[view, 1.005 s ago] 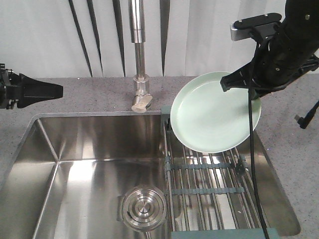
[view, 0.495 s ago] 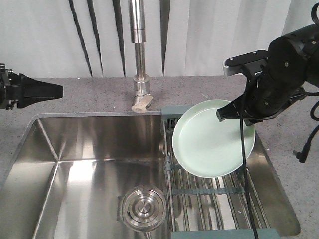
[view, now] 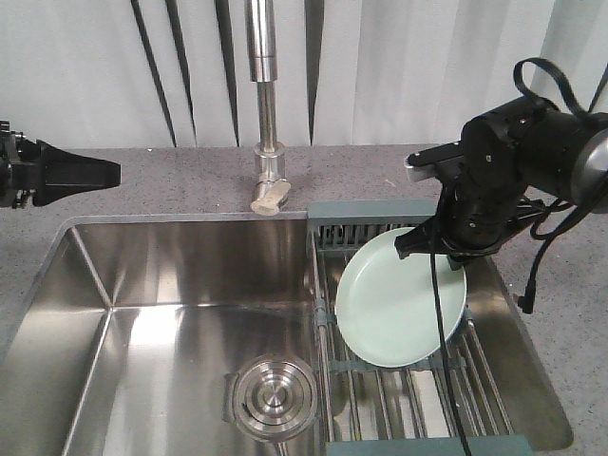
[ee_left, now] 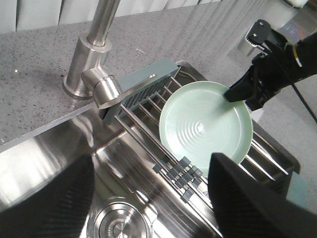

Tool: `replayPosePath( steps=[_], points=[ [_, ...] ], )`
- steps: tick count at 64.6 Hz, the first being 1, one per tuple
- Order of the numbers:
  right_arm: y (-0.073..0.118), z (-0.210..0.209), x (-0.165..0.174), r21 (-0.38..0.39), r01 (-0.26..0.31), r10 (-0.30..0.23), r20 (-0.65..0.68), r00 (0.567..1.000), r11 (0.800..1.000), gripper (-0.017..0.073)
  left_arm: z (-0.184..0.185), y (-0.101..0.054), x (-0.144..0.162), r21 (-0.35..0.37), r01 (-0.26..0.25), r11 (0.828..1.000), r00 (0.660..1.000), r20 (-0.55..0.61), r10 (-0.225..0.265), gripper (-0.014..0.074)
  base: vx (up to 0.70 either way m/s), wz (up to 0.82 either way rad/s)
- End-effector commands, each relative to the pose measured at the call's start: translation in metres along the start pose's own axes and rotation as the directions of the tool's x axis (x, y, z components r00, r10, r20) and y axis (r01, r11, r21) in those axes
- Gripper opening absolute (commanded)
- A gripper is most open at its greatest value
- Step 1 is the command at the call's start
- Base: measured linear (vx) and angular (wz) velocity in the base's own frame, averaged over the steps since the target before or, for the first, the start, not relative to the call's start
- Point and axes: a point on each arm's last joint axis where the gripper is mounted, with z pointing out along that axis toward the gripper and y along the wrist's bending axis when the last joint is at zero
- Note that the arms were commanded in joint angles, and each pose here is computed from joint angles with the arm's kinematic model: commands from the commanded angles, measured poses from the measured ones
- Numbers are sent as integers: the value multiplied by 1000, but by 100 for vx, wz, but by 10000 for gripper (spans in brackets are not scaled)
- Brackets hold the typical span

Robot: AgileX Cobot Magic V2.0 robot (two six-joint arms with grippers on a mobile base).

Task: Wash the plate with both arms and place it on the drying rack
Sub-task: 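Lower the plate with the right gripper toward the dish rack, then set the pale green plate flat in the rack and open the right gripper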

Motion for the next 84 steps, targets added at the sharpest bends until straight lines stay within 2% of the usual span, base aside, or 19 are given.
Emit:
replayPosePath(
  steps=[1,7,20,25,29,42,53,65,77,84],
  points=[
    [-5,-17,-9,8,-17,17,105,994,1000,73,-9,-20,-16,53,-36,998,996,80,32,471,0,0],
    [-4,-13,-10,13,-22,21,102,995,1000,118,-9,-20,-16,53,-36,998,996,80,32,471,0,0],
    [-6,-13,-11,34,-50,46,112,993,998,277,-9,-20,-16,53,-36,998,996,80,32,471,0,0],
    [-8,-17,-12,44,-76,69,133,989,996,330,-9,-20,-16,53,-36,998,996,80,32,471,0,0],
    [-10,-24,-12,41,-97,89,159,983,994,347,-9,-20,-16,53,-36,998,996,80,32,471,0,0],
    [-16,-61,-10,10,-103,96,281,955,995,350,-9,-20,-16,53,-36,998,996,80,32,471,0,0],
    [-20,-89,8,-27,-85,88,432,897,996,350,-9,-20,-16,53,-36,998,996,80,32,471,0,0],
    [-23,-108,54,-64,-41,70,575,815,997,350,-9,-20,-16,53,-36,998,996,80,32,471,0,0],
    [-27,-128,103,-95,-19,79,689,720,995,347,-9,-20,-16,53,-36,998,996,80,32,471,0,0],
    [-29,-130,131,-91,-7,71,722,689,996,347,-9,-20,-16,53,-36,998,996,80,32,471,0,0]
  ],
)
